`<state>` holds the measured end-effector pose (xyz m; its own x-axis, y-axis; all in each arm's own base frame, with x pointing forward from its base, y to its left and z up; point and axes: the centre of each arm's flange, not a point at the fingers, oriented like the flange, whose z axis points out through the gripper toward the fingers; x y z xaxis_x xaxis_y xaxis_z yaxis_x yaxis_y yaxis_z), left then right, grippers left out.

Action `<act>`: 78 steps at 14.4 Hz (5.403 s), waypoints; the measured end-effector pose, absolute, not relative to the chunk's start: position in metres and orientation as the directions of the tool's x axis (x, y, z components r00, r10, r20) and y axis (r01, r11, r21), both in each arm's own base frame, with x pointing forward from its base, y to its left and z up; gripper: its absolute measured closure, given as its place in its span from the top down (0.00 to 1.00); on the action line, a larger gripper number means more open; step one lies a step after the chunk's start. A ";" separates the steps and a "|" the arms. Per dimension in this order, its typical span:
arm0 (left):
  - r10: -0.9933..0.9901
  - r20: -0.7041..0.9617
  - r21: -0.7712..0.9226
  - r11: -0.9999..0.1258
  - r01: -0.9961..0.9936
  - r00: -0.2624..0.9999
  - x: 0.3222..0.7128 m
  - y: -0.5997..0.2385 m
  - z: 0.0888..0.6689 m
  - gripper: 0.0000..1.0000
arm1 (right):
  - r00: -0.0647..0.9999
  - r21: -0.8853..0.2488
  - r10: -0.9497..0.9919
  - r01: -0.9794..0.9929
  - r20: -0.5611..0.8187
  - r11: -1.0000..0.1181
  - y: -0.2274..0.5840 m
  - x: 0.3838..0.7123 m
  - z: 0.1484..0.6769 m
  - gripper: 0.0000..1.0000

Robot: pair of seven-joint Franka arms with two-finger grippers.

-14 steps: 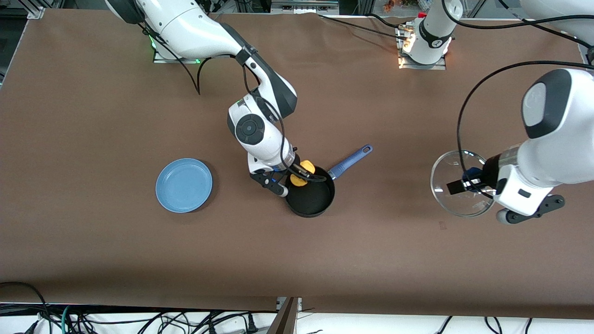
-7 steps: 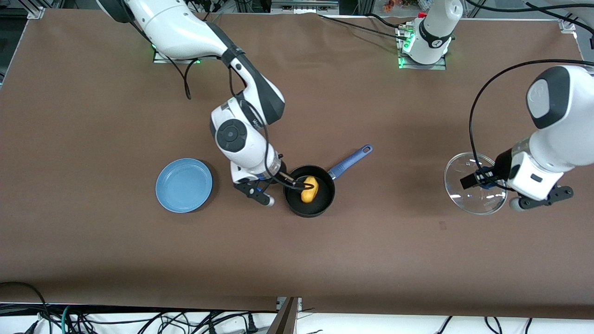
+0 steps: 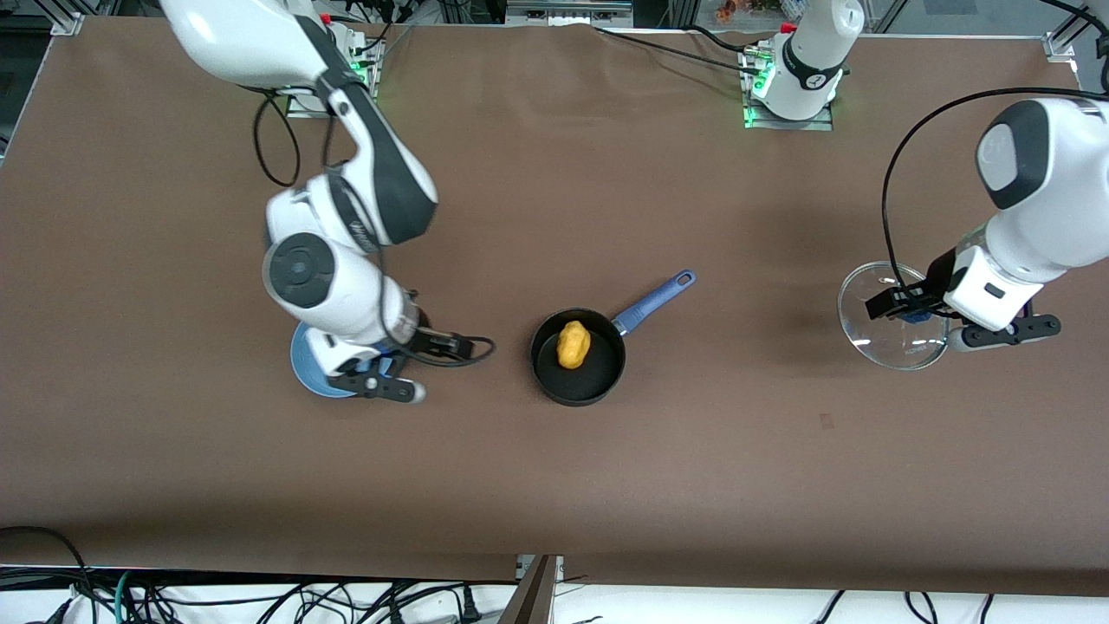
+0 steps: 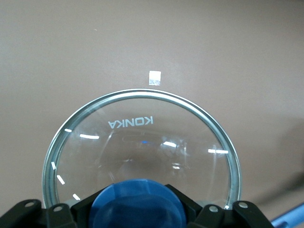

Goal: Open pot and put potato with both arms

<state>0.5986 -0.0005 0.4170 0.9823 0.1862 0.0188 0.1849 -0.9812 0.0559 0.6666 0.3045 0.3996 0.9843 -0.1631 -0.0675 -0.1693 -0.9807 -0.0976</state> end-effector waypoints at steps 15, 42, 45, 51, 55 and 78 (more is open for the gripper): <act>0.114 0.053 -0.028 -0.993 0.115 0.992 0.559 0.001 0.219 0.44 | 0.995 -0.082 -0.022 -0.030 -0.099 -0.996 0.088 0.557 0.576 1.00; 0.137 0.074 -0.026 -0.990 0.139 0.988 0.606 -0.003 0.275 0.83 | 0.997 0.026 0.050 0.052 -0.058 -0.998 0.058 0.563 0.593 1.00; 0.140 0.056 -0.030 -0.989 0.142 0.988 0.616 -0.002 0.310 0.83 | 0.997 0.029 0.055 0.056 -0.055 -0.998 0.061 0.567 0.593 1.00; 0.166 0.016 -0.007 -0.986 0.166 0.986 0.625 -0.004 0.403 0.83 | 0.997 0.029 0.055 0.057 -0.051 -0.998 0.061 0.567 0.594 1.00; 0.164 -0.027 0.004 -0.986 0.165 0.986 0.630 -0.010 0.461 0.83 | 0.997 0.029 0.055 0.057 -0.051 -0.998 0.061 0.567 0.594 1.00; 0.084 -0.051 0.031 -0.996 0.085 0.995 0.601 -0.021 0.599 1.00 | 0.997 0.029 0.056 0.058 -0.052 -0.998 0.062 0.567 0.594 1.00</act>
